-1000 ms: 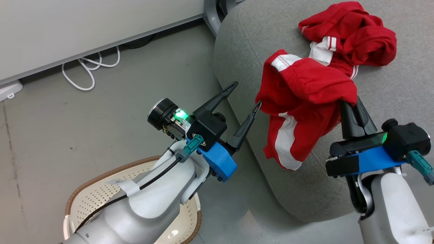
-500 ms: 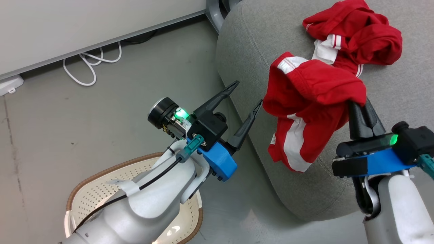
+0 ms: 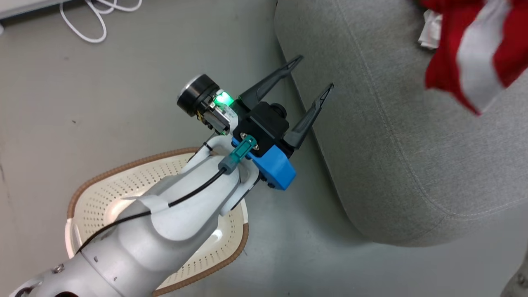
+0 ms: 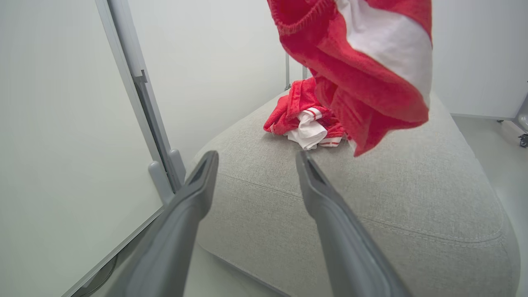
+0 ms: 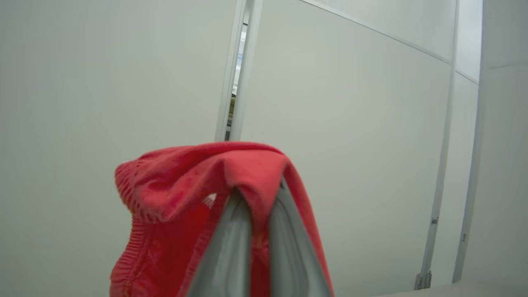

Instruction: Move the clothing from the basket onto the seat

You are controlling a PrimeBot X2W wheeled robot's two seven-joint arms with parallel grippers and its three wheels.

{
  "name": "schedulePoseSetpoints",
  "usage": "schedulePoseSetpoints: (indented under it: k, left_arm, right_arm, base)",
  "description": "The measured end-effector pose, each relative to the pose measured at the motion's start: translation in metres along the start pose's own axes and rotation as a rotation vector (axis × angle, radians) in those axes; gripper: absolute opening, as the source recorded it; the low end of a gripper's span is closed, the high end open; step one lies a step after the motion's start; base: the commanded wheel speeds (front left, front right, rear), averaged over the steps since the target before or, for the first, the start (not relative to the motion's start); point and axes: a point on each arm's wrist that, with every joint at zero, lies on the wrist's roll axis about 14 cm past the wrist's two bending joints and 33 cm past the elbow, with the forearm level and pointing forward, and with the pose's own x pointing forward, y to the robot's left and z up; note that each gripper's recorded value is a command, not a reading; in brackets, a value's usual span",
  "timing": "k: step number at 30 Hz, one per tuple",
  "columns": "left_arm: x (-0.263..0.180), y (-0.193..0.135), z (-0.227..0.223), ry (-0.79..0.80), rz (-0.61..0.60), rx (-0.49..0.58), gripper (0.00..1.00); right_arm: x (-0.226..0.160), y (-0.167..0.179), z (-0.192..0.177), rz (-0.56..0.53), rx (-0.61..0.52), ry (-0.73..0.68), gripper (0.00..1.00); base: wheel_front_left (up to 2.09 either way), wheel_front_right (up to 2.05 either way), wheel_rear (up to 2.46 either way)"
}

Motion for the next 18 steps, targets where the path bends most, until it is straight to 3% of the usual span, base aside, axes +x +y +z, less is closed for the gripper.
schedulePoseSetpoints:
  k: [5,9,18]
  left_arm:
    - [0.007,0.023,-0.026,0.016,0.012,-0.019,1.0]
    - [0.009,0.039,-0.056,0.04,0.022,-0.046,1.0]
    - [0.005,0.057,-0.125,0.098,0.051,-0.127,1.0]
  right_arm:
    - [0.047,-0.03,0.015,-0.056,-0.096,-0.13,0.0]
    - [0.072,-0.048,0.002,-0.087,-0.172,-0.152,0.0]
    - [0.069,-0.097,-0.119,-0.142,-0.333,0.141,0.0]
  base:
    - [0.0,0.0,0.0]
    - [0.0,0.0,0.0]
    - [0.0,0.0,0.0]
